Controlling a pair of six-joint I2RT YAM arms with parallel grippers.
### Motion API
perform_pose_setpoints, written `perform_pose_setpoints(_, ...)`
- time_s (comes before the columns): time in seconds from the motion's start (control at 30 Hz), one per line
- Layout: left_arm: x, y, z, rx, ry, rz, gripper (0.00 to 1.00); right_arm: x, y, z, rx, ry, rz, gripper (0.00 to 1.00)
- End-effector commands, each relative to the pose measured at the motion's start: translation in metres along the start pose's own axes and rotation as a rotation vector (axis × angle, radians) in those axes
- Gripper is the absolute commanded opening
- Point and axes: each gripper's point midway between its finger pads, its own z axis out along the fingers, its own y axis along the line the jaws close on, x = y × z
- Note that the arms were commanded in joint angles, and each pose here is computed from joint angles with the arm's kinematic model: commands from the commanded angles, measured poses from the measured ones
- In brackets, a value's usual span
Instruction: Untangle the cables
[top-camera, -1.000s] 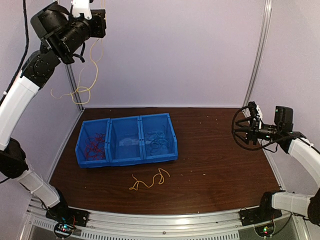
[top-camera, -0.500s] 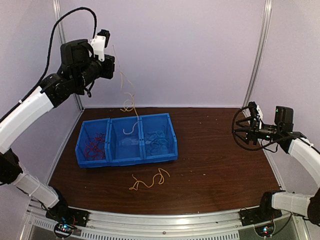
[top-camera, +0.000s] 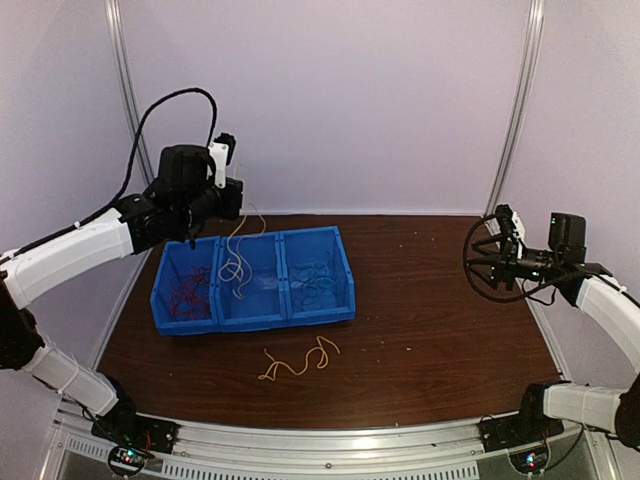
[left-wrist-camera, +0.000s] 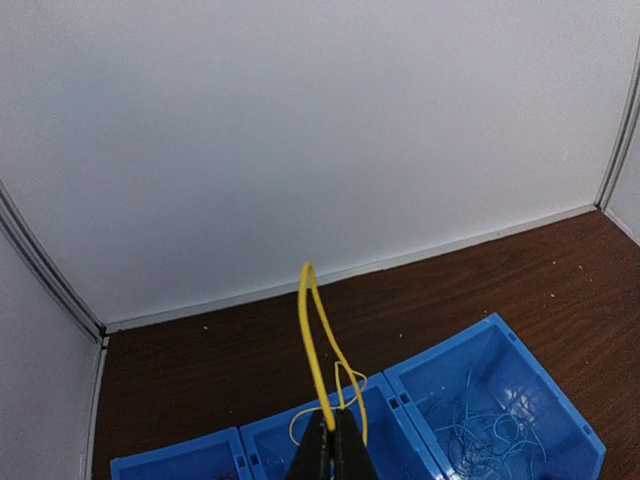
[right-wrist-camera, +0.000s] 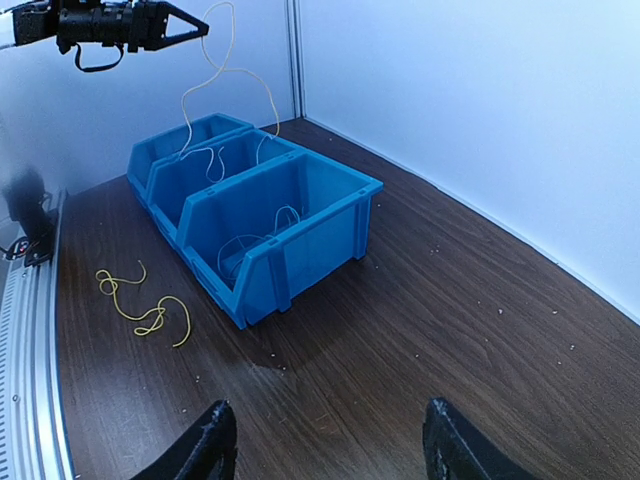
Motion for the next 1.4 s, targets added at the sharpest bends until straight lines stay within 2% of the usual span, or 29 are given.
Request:
perform_pose_setpoints(0.0,0.039,-0.011,0.011,0.058,0.046,-0.091,0.0,0.004,-0.003,-0.001,0.011,0.01,-0.002,0.64)
perform_pose_setpoints(0.3,0.145,-0.027,0.048,0.031,0.287,-0.186,0.0,0.007,-0.005,0.0,0.015,0.021,-0.003,0.64)
perform_pose_setpoints(0.47,0.18,-0.034,0.07,0.006,0.372,-0.154,0.0,0.008,-0.005,0.001,0.013,0.023,-0.003,0.64)
perform_pose_setpoints(0.7,0.203,-0.044,0.077,0.033,0.439,-0.137,0.0,0.006,-0.005,-0.001,0.019,0.024,-0.018,0.64)
perform_pose_setpoints(0.73,0.201,-0.045,0.077,0.044,0.445,-0.129,0.02,0.005,-0.004,-0.001,0.019,0.024,-0.021,0.64)
perform_pose_setpoints(0.77,0.198,-0.045,0.075,0.047,0.45,-0.118,0.09,0.006,-0.004,-0.001,0.019,0.025,-0.022,0.64)
perform_pose_setpoints(0.87,0.174,-0.038,0.062,0.041,0.429,-0.103,0.4,0.006,-0.004,-0.001,0.013,0.025,-0.02,0.65)
perform_pose_setpoints(1.03,0.113,-0.015,0.02,0.029,0.314,-0.103,0.67,0.006,-0.003,-0.001,0.008,0.031,-0.027,0.65)
perform_pose_setpoints(1.1,0.095,-0.013,0.001,0.07,0.278,-0.093,0.69,0.008,-0.004,0.0,0.006,0.038,-0.032,0.65)
perform_pose_setpoints(1.17,0.083,-0.026,-0.016,0.194,0.221,-0.081,0.68,0.01,-0.004,0.0,0.004,0.047,-0.036,0.65)
perform_pose_setpoints(1.3,0.089,-0.064,-0.057,0.501,0.114,-0.102,0.55,0.015,-0.003,0.002,-0.012,0.061,-0.047,0.63)
perform_pose_setpoints(1.37,0.1,-0.08,-0.076,0.602,0.1,-0.098,0.49,0.017,0.001,0.005,-0.026,0.077,-0.071,0.58)
